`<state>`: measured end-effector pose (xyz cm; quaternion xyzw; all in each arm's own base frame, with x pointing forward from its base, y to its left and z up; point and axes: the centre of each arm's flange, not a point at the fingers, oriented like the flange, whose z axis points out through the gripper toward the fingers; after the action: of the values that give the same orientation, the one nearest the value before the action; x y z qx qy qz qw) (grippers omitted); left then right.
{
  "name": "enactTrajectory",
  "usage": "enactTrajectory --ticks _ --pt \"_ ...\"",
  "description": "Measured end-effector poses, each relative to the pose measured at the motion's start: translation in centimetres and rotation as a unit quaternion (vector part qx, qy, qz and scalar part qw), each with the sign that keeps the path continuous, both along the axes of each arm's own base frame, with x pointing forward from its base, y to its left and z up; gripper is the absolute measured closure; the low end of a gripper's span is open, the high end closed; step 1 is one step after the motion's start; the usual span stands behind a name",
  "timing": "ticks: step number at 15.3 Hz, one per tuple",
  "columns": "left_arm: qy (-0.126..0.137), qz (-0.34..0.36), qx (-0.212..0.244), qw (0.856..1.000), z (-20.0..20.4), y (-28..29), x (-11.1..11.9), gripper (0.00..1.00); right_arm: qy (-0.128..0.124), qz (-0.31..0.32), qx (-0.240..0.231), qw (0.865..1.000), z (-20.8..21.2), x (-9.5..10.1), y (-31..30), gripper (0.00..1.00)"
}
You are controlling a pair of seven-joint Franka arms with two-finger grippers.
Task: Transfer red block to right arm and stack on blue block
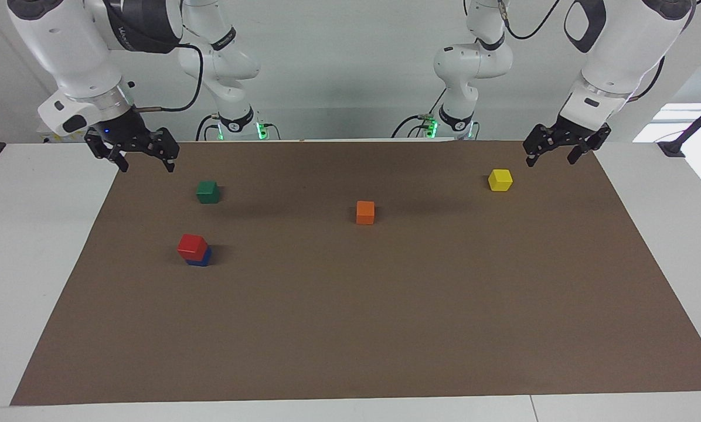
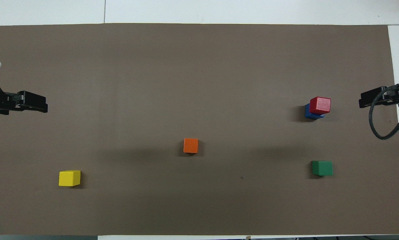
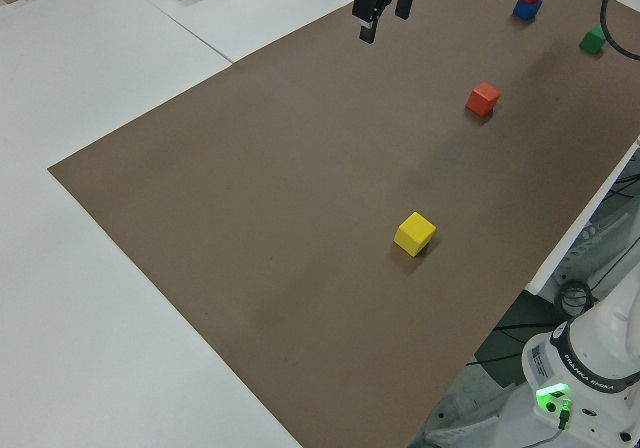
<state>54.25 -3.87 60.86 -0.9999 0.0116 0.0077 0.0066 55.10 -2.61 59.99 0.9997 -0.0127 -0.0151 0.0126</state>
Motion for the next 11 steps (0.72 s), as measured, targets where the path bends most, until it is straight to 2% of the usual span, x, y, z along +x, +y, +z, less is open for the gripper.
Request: enactTrajectory --ticks 11 --pt "0.0 0.0 0.0 1.0 0.0 0.0 0.0 0.0 0.004 -0.005 0.001 1.0 -0.17 -0.01 -0.14 0.0"
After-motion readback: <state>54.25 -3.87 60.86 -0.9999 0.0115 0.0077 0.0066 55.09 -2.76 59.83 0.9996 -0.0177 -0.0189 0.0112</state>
